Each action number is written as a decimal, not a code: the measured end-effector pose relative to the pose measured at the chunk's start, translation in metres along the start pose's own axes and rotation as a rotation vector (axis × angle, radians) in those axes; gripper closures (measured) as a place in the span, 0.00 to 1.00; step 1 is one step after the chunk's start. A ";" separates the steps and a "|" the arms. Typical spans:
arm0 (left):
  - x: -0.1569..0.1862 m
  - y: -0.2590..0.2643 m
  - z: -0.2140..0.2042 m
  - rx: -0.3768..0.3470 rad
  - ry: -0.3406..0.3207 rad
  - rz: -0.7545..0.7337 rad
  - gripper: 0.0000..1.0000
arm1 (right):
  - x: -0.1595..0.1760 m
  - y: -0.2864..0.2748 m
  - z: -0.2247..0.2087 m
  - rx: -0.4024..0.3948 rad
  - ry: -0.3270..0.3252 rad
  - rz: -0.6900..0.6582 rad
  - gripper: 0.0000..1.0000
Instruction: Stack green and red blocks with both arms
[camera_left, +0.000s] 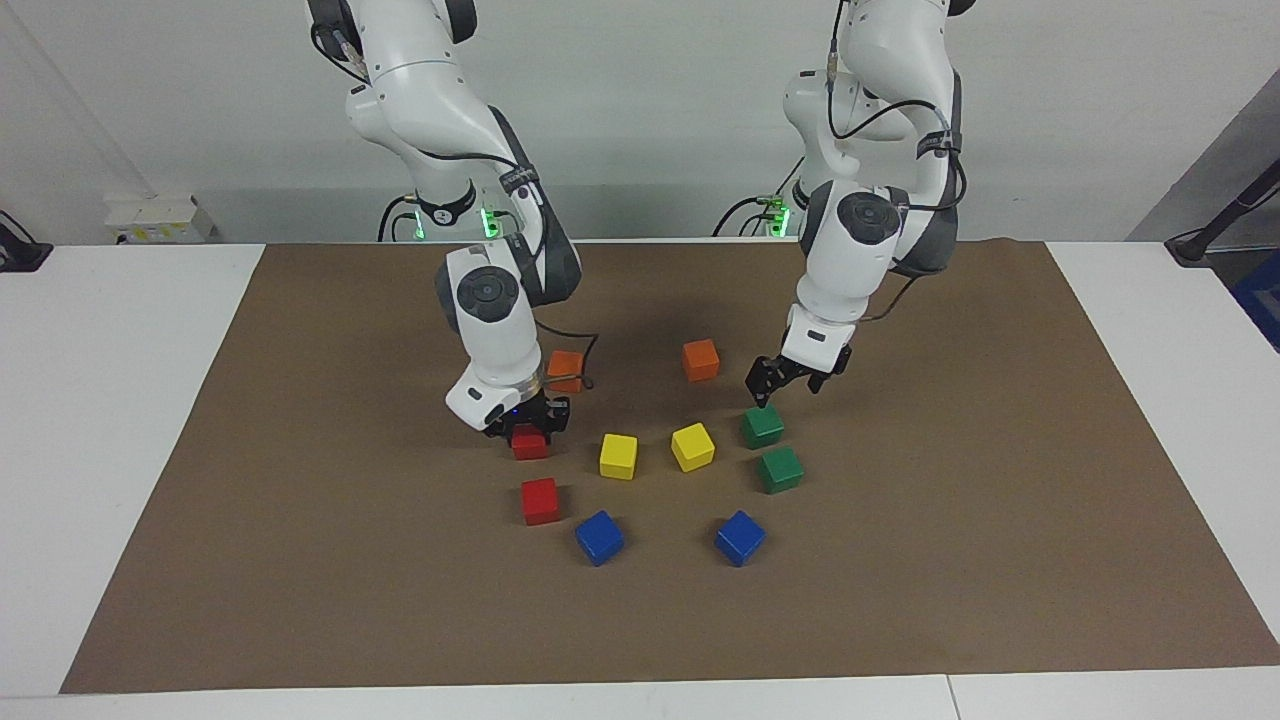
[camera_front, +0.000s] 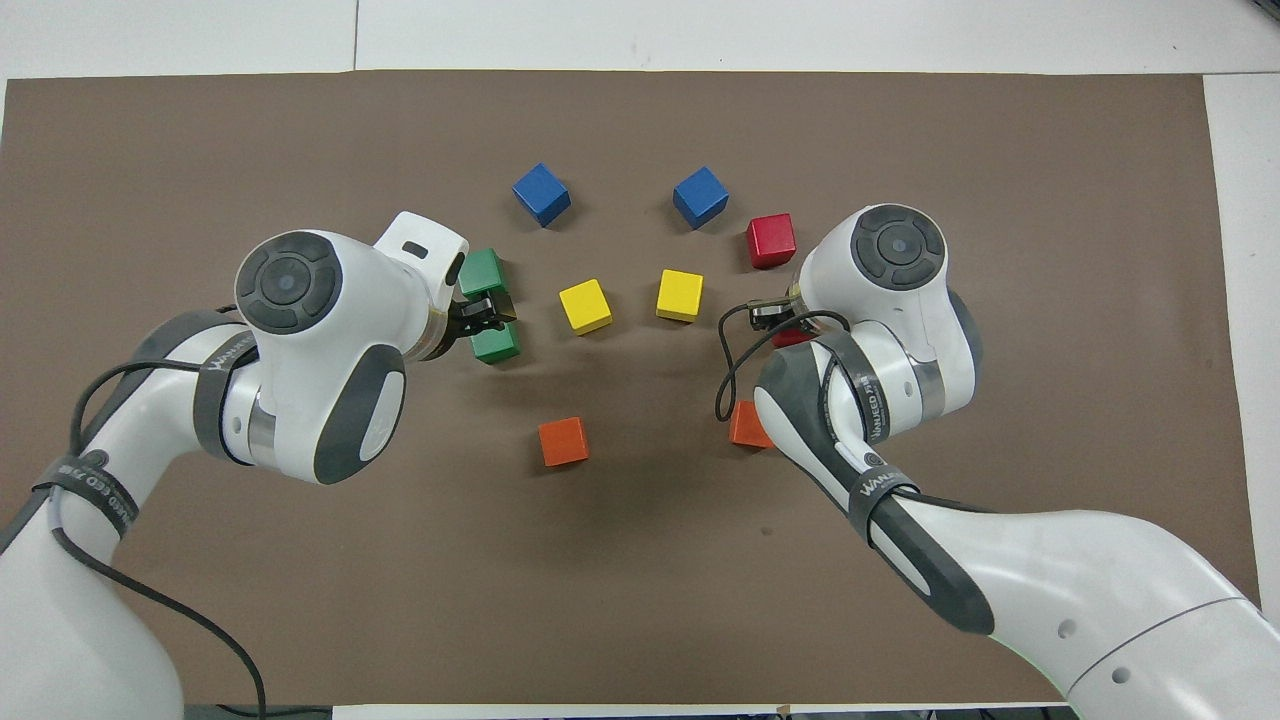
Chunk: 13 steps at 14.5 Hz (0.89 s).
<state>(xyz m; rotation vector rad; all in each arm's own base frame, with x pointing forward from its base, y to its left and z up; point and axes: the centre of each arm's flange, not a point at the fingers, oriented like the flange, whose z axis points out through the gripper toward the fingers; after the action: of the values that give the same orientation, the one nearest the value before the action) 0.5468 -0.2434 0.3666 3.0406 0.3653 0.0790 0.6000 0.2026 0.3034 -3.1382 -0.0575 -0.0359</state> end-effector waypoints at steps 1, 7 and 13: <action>0.000 0.006 0.011 0.005 -0.001 -0.004 0.00 | 0.003 0.008 -0.005 -0.001 0.000 0.009 0.45; 0.000 0.015 0.050 0.030 -0.011 -0.007 0.00 | 0.017 0.145 -0.081 -0.007 -0.012 -0.020 0.45; -0.004 0.022 0.061 0.032 -0.003 -0.007 0.01 | -0.004 0.229 -0.056 -0.003 -0.059 -0.050 0.45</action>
<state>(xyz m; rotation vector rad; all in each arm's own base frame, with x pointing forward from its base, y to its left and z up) 0.5516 -0.2696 0.3078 3.0705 0.3809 0.0682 0.6029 -0.0261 0.3584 -3.1400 -0.1363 0.0560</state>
